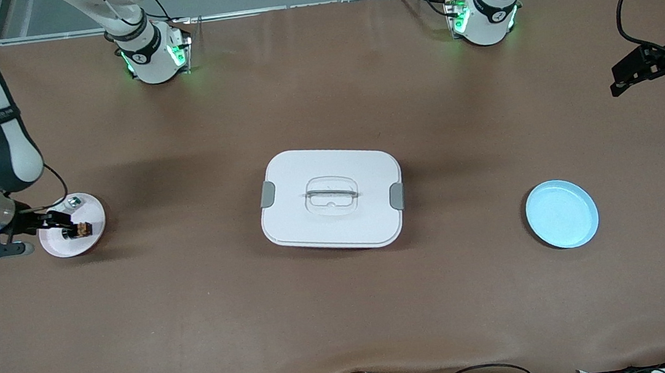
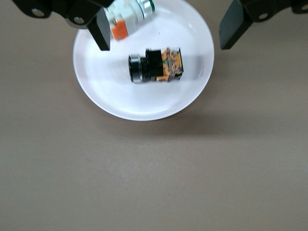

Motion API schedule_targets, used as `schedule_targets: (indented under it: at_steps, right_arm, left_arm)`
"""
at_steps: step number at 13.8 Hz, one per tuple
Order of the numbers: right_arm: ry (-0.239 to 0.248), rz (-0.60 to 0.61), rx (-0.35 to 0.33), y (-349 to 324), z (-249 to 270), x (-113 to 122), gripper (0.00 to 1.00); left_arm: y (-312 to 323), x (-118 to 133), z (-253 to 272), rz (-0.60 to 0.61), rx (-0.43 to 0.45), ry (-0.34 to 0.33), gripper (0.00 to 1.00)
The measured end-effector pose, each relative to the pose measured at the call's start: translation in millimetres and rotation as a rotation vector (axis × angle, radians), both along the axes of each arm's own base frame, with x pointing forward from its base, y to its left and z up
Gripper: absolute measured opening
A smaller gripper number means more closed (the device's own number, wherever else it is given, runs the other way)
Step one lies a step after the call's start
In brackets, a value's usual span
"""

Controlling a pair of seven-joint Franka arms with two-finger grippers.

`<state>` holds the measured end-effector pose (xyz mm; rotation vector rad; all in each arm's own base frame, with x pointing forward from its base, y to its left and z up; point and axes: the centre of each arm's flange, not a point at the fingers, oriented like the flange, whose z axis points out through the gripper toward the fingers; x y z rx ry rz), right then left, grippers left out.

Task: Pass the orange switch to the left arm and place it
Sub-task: 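Lower the right gripper onto the white plate and grasp the black switch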

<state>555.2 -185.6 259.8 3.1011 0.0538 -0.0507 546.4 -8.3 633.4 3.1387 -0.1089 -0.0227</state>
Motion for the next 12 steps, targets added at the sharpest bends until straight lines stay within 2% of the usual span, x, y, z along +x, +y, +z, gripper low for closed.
schedule_targets:
  at_steps: [3,6,12]
  right_arm:
    - [-0.027,0.034,-0.006,5,-33,-9,1.0]
    - [-0.051,0.078,-0.015,5,-52,-9,1.0]
    - [-0.057,0.12,-0.021,3,-62,-9,1.0]
  left_arm:
    - [0,0,0,0.0,0.0,-0.001,1.0]
    - [0,0,3,0.0,0.0,-0.007,1.0]
    - [0,0,4,-0.001,0.0,-0.009,1.0]
